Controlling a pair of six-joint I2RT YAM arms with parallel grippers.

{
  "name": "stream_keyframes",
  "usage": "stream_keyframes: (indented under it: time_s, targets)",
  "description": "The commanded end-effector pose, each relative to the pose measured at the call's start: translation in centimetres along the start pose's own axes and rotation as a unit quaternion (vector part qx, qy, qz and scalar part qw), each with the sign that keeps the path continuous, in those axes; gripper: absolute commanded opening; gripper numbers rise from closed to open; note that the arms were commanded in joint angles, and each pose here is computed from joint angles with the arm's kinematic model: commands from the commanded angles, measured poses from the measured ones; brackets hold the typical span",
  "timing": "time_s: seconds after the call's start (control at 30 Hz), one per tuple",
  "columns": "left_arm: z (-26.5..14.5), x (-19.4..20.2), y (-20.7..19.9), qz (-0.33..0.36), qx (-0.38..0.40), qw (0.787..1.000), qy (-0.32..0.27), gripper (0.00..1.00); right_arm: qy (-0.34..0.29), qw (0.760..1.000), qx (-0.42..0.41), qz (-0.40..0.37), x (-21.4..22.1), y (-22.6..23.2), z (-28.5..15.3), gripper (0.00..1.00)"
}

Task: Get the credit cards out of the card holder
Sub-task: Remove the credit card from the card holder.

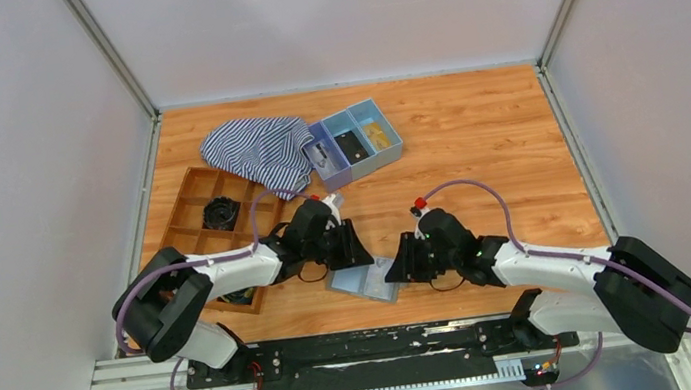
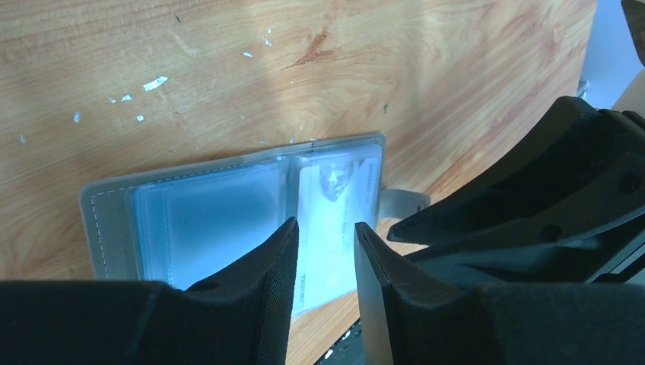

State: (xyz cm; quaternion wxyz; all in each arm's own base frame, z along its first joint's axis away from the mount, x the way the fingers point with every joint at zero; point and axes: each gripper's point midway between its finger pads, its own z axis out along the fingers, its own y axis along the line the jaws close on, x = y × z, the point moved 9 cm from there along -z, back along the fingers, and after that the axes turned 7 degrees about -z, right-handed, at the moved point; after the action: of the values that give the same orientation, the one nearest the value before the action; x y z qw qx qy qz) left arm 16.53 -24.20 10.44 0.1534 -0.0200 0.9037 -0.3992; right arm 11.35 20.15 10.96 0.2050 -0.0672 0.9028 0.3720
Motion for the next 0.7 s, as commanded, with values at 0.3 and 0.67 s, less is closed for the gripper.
stream_keyframes:
  time_s: [0.3,0.67]
  targets:
    - [-0.5,0.9,0.9,0.001,-0.009,1.000,-0.001,0.38,0.008,1.000,0.025,0.012,0.8,-1.0,0.6,0.34]
    - [-0.4,1.1,1.3,0.003,-0.015,1.000,0.003,0.38,0.017,1.000,0.016,0.013,0.6,-0.8,1.6,0.33]
